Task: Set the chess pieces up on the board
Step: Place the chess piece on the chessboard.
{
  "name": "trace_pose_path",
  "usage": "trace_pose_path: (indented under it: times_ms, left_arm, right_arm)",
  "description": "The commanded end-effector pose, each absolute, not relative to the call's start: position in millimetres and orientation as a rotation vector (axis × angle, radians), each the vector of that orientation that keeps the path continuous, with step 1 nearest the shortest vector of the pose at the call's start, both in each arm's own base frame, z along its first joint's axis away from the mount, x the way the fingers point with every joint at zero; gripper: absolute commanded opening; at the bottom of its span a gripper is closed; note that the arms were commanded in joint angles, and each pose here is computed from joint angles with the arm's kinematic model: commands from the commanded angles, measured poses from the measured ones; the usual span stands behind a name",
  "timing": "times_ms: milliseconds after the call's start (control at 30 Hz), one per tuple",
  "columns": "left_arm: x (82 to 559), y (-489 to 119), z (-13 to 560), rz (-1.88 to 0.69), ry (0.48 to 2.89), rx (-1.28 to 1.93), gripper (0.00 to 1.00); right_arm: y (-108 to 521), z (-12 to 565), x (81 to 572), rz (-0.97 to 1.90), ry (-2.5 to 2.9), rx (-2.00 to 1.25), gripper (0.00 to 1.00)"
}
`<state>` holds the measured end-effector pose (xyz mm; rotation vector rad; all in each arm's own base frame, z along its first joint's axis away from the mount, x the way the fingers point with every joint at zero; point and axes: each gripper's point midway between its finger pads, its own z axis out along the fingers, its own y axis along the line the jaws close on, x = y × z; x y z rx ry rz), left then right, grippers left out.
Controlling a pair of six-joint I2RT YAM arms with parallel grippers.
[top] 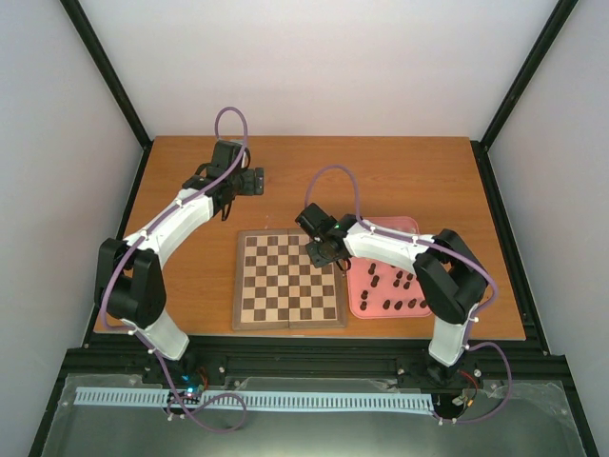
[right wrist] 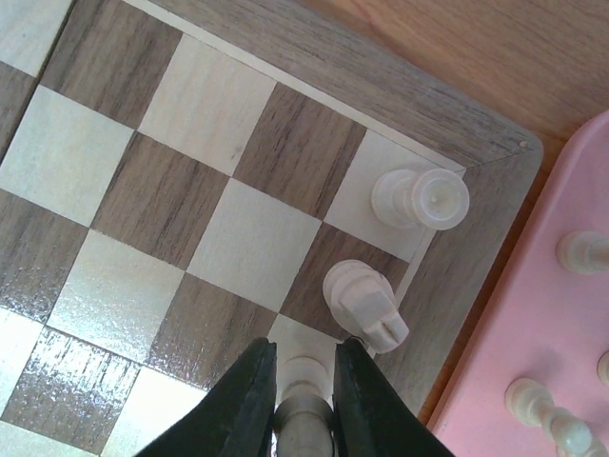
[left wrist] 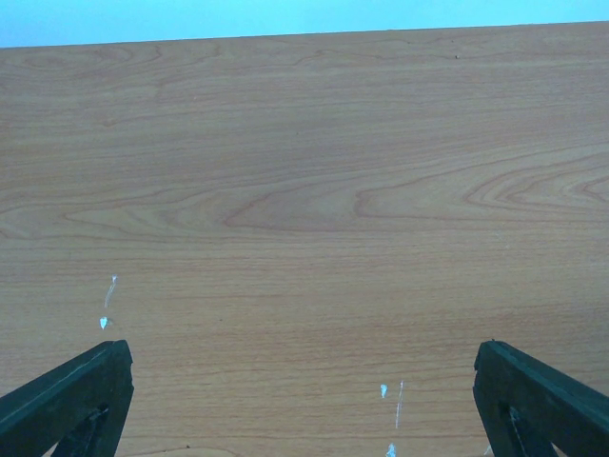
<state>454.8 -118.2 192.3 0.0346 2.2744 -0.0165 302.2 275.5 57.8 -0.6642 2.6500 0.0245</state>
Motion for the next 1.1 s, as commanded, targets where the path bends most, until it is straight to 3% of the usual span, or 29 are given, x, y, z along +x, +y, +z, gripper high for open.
trace_pose_path:
  times_ms: [0,267,667,1067]
  left_arm:
    - [461,-121,207,-0.015,2.245,0.042,1.00]
    - [461,-121,208,-0.015,2.242,0.042,1.00]
    - [461,-120,209,-0.010,2.241,0.043,1.00]
    - [460,-122,212,-0.023,2.236,0.045,1.00]
  right_arm:
    - [281,54,303,0.020,2.650,-0.676,0.20]
    - [280,63,302,0.028,2.639,-0.675,0.24]
    - [283,92,296,0.090,2.588,-0.692,0.54]
    - [214,149,320,-0.105,2.488,-0.444,0.60]
